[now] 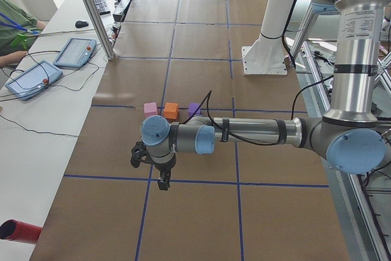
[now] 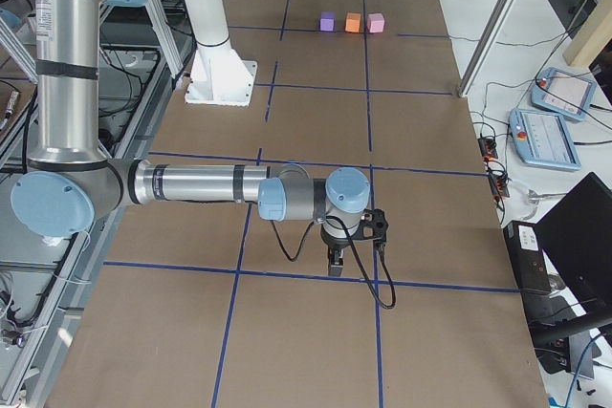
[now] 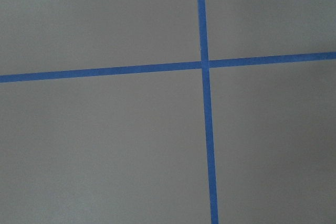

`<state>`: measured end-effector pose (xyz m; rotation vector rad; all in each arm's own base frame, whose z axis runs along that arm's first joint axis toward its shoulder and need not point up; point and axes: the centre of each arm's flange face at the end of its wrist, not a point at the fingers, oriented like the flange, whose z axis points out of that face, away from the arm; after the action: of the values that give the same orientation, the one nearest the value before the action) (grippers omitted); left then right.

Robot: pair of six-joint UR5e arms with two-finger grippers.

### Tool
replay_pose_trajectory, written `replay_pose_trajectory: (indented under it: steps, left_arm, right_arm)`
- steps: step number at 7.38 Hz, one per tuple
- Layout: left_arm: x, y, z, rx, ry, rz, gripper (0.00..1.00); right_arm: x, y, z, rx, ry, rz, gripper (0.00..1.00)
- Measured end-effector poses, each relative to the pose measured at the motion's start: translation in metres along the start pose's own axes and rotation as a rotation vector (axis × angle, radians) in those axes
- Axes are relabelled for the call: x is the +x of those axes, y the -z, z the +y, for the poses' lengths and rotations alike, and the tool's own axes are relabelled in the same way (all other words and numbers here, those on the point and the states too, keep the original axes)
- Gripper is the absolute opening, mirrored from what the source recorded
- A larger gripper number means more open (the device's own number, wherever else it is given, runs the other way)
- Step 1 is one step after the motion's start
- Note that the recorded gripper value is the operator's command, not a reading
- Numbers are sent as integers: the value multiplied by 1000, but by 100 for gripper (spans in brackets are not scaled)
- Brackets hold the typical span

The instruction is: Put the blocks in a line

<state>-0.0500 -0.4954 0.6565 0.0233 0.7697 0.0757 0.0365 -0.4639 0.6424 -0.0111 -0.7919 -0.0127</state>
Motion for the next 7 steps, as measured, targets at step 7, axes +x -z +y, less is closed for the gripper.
replay_pose_trajectory:
  steps: [7]
  left_arm:
    - [6, 6, -9, 14, -15, -1, 100]
  right_arm:
    - [0, 0, 0, 0, 1, 0, 100]
